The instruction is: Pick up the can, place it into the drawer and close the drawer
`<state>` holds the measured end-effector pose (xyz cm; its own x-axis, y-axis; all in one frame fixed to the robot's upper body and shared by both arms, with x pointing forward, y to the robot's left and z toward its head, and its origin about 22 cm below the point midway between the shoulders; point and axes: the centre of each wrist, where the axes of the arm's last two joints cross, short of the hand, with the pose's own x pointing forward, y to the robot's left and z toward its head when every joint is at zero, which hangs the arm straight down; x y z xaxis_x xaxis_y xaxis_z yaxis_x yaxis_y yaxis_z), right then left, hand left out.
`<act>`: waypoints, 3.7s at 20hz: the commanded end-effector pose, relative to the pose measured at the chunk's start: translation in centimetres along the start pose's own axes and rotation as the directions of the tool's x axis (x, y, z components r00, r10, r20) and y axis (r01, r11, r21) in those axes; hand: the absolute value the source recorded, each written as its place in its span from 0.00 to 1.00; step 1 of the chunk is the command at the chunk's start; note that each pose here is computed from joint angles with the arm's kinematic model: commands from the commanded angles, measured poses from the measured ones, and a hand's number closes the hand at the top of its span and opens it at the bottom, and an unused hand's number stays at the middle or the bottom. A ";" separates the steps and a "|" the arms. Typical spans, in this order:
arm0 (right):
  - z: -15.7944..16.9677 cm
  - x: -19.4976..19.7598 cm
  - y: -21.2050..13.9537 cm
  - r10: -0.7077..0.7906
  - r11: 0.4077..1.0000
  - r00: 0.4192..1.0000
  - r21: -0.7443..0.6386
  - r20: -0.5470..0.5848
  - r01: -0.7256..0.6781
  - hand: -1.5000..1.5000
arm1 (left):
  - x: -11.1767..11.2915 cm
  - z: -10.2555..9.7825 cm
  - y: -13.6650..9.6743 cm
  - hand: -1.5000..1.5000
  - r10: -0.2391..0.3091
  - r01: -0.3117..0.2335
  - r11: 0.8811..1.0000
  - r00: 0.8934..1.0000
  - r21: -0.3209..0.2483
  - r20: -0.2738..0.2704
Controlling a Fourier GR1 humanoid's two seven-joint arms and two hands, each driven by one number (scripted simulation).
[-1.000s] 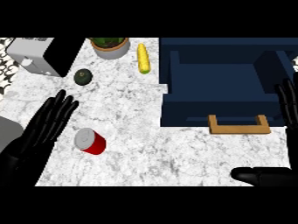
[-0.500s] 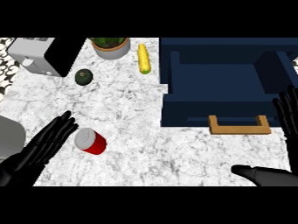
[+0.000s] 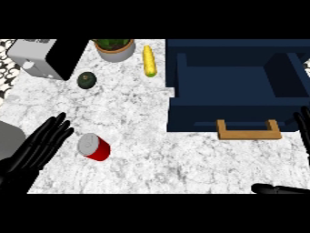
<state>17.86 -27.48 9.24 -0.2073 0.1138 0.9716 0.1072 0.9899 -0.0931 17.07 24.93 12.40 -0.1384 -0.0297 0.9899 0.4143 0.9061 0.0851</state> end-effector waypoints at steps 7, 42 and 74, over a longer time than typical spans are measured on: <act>3.8 -0.9 -2.3 0.020 1.000 1.000 -0.002 0.008 -0.020 0.00 | -2.1 -1.2 1.5 0.00 -0.013 0.014 0.998 1.000 0.054 -0.013; 2.2 -3.1 -1.4 -0.006 1.000 1.000 0.014 0.008 0.006 0.00 | -16.4 -0.1 6.5 0.00 -0.047 0.058 0.994 0.992 0.088 -0.118; 0.1 1.2 -2.3 0.013 1.000 1.000 -0.009 0.002 -0.013 0.00 | -24.0 -1.0 6.9 0.00 0.008 0.014 0.991 0.986 0.131 -0.167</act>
<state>16.41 -29.67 9.36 -0.2232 0.1271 0.9665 0.1196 0.9875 -0.1023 24.65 30.99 -10.09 0.0097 -0.0958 0.9954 0.2993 0.9500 0.0885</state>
